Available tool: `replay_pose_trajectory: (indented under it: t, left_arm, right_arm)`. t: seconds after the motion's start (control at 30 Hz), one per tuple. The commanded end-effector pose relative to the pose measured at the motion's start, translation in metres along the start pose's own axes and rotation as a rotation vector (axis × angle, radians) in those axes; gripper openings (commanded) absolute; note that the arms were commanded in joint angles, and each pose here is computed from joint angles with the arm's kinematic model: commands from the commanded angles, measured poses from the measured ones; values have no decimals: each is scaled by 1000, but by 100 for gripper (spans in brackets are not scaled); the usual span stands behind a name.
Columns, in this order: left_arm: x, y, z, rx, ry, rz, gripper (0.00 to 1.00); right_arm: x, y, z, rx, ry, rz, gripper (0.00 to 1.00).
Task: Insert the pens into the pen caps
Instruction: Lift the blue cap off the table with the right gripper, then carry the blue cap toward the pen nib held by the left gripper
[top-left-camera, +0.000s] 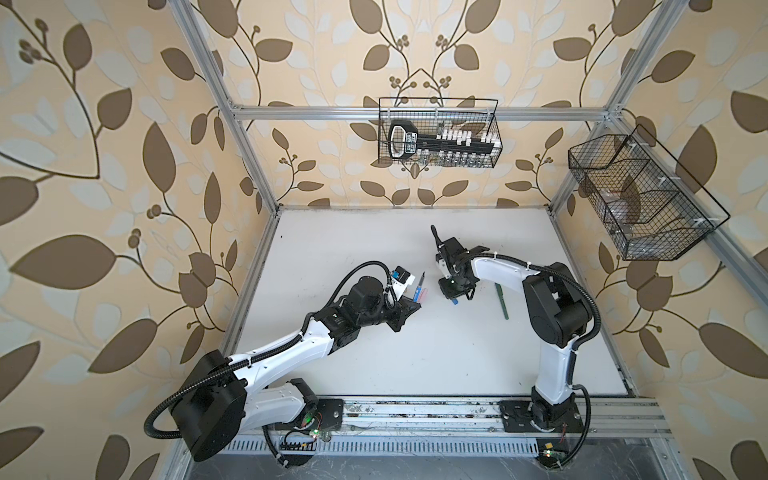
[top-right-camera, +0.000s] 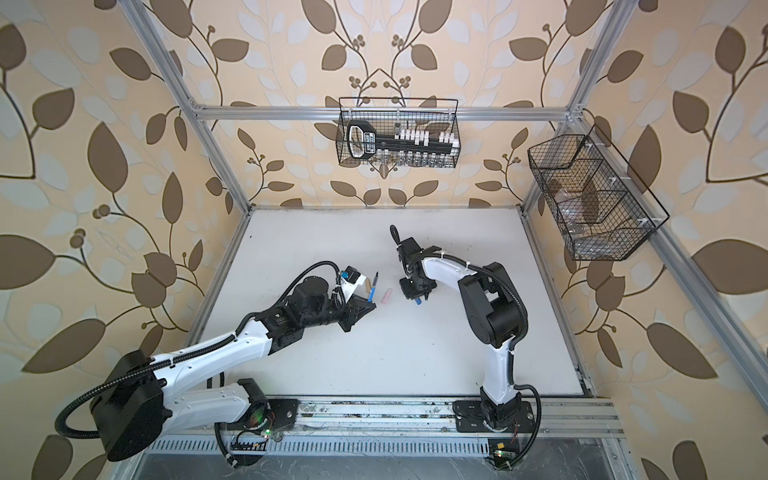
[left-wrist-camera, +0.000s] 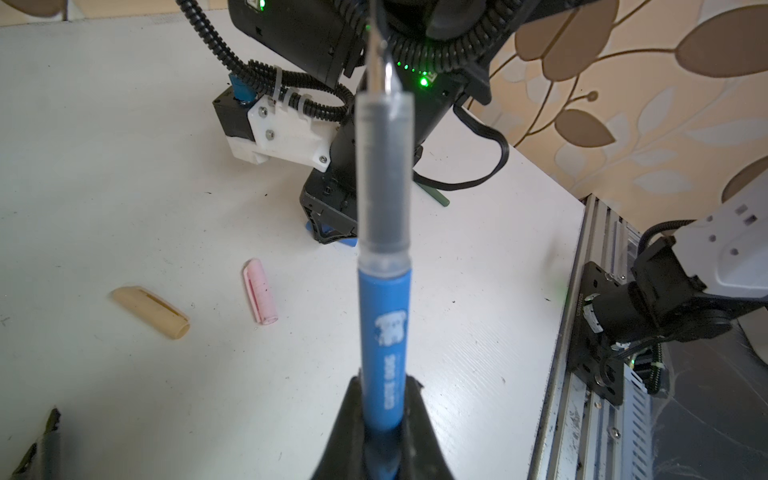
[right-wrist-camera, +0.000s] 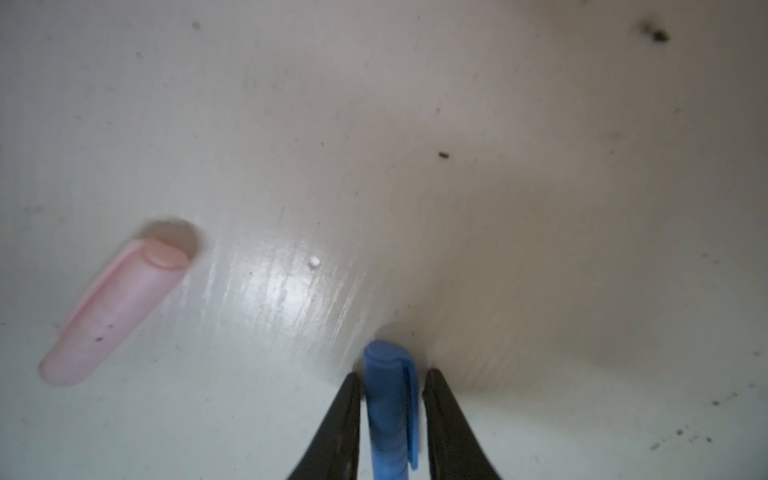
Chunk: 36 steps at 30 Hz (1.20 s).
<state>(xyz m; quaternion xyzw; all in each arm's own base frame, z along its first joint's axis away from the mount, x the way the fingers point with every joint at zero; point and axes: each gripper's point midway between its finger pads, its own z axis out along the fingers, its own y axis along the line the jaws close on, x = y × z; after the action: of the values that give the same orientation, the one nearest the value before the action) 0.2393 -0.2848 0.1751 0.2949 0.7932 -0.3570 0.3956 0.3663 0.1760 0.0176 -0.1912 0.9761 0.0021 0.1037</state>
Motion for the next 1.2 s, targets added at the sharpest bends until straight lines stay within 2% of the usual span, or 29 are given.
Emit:
replay_pose_trajectory:
  t: [0.0, 0.13, 0.33, 0.73, 0.93, 1.17]
  left_arm:
    - [-10, -7, -4, 20, -39, 30, 0]
    - [-8, -6, 0, 20, -28, 27, 0]
    - [0, -2, 9, 24, 7, 20, 0]
    - [9, -7, 23, 50, 50, 15, 0]
    - [11, -16, 28, 62, 65, 34, 0]
    - [13, -18, 29, 64, 71, 42, 0]
  right_arm:
    - [9, -1, 18, 18, 34, -16, 25]
    - [10, -1, 17, 15, 22, -13, 24]
    - [0, 2, -8, -25, -79, 13, 22]
    - [11, 1, -42, -131, -220, 91, 20]
    - [-5, 4, -77, -266, -473, 164, 20]
    - [-12, 13, -113, -446, -664, 236, 19]
